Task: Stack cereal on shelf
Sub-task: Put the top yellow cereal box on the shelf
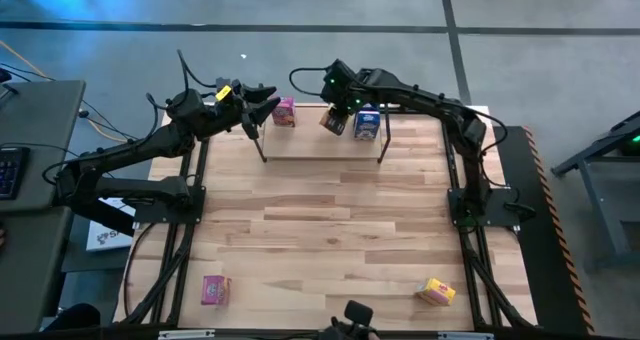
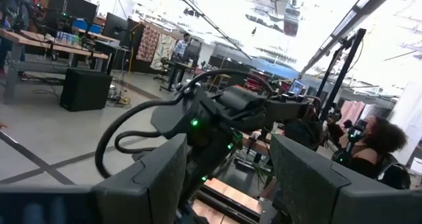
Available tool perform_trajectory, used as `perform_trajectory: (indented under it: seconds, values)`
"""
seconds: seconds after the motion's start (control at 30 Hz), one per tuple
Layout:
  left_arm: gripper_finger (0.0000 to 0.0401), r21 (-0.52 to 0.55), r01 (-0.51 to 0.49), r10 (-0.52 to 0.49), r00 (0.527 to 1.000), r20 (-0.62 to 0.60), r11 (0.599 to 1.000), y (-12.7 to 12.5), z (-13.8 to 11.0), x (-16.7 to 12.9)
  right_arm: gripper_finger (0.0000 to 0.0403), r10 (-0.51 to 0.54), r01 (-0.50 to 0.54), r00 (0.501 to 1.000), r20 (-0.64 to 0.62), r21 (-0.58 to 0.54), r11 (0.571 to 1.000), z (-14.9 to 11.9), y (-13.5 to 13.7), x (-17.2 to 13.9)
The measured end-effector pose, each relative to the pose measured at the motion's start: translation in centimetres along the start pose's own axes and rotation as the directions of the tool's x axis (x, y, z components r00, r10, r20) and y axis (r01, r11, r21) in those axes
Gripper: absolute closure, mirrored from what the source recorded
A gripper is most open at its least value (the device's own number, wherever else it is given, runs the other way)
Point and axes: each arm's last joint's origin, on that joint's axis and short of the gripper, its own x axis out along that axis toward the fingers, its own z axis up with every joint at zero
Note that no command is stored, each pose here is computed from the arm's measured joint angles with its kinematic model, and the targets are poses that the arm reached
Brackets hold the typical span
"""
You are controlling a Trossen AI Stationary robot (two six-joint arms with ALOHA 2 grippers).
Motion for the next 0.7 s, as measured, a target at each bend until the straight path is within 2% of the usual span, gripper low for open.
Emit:
perform_trajectory:
  seconds: [0.53,0.7]
  values:
    - [0.0192,0.000,-0.004,0.004,1.000,0.001,1.000,0.0,0.0,0.0,0.0295,0.013,-0.018,1.000,-0.027,-0.219,0.975,-0.1,0.1,1.6]
    - [0.0192,0.000,-0.005,0.005,1.000,0.000,1.000,0.0,0.0,0.0,0.0295,0.020,-0.024,1.000,-0.020,-0.249,0.968,0.0,0.1,1.9]
